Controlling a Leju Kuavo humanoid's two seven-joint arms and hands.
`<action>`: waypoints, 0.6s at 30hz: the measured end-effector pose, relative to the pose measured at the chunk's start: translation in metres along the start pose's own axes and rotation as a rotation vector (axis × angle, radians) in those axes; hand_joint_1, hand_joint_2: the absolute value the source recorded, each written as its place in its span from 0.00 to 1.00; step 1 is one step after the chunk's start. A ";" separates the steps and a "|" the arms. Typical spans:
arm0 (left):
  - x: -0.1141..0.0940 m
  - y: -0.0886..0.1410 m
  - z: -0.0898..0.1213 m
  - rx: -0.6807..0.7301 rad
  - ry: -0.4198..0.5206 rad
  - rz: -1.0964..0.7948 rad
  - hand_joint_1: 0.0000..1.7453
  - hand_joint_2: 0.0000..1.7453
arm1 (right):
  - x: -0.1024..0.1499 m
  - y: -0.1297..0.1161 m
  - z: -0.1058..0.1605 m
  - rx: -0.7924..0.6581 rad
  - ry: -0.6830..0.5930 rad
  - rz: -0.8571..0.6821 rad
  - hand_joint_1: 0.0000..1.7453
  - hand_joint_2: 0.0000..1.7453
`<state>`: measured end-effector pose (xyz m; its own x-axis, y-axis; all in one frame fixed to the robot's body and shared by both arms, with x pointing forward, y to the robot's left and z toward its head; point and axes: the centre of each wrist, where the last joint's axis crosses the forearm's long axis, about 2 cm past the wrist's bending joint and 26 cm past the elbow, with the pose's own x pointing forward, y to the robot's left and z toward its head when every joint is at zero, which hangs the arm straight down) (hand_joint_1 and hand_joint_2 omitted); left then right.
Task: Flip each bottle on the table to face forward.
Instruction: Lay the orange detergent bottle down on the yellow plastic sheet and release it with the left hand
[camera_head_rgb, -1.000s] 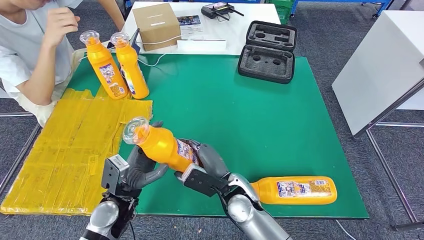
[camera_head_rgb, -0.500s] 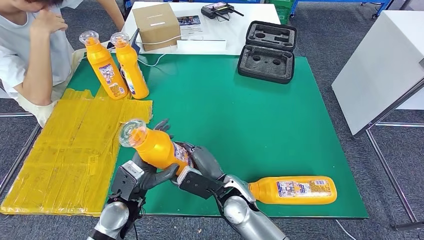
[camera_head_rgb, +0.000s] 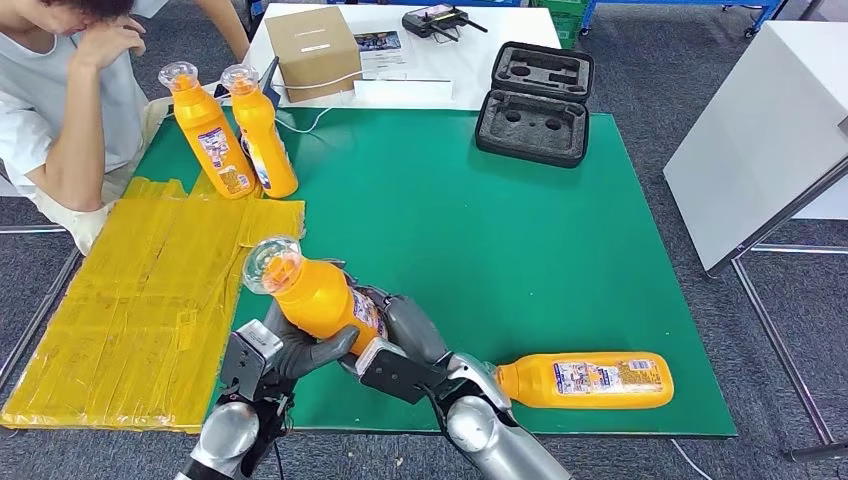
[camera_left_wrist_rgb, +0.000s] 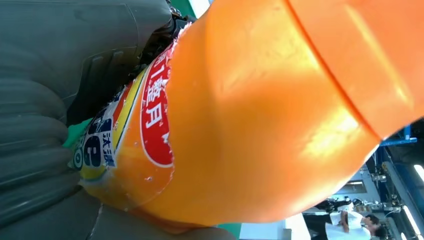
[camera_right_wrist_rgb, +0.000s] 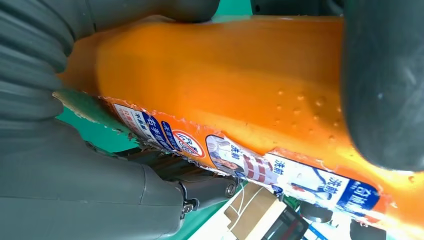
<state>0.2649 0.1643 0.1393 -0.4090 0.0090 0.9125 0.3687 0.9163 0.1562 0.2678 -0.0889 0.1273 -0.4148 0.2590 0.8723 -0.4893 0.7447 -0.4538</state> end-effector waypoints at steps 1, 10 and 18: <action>0.000 0.000 0.000 -0.001 0.000 0.005 1.00 1.00 | 0.000 0.000 0.000 -0.003 0.000 0.001 0.75 1.00; 0.014 0.014 -0.007 0.112 -0.089 -0.121 1.00 1.00 | 0.007 -0.015 0.017 -0.202 -0.073 0.058 0.00 0.00; 0.019 0.067 -0.031 0.244 -0.016 -0.780 1.00 1.00 | 0.014 -0.041 0.032 -0.314 -0.134 0.137 0.00 0.00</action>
<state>0.3078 0.2131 0.1794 -0.4851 -0.6636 0.5695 -0.2186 0.7226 0.6558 0.2573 -0.1352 0.1520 -0.5674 0.3020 0.7661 -0.1711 0.8668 -0.4684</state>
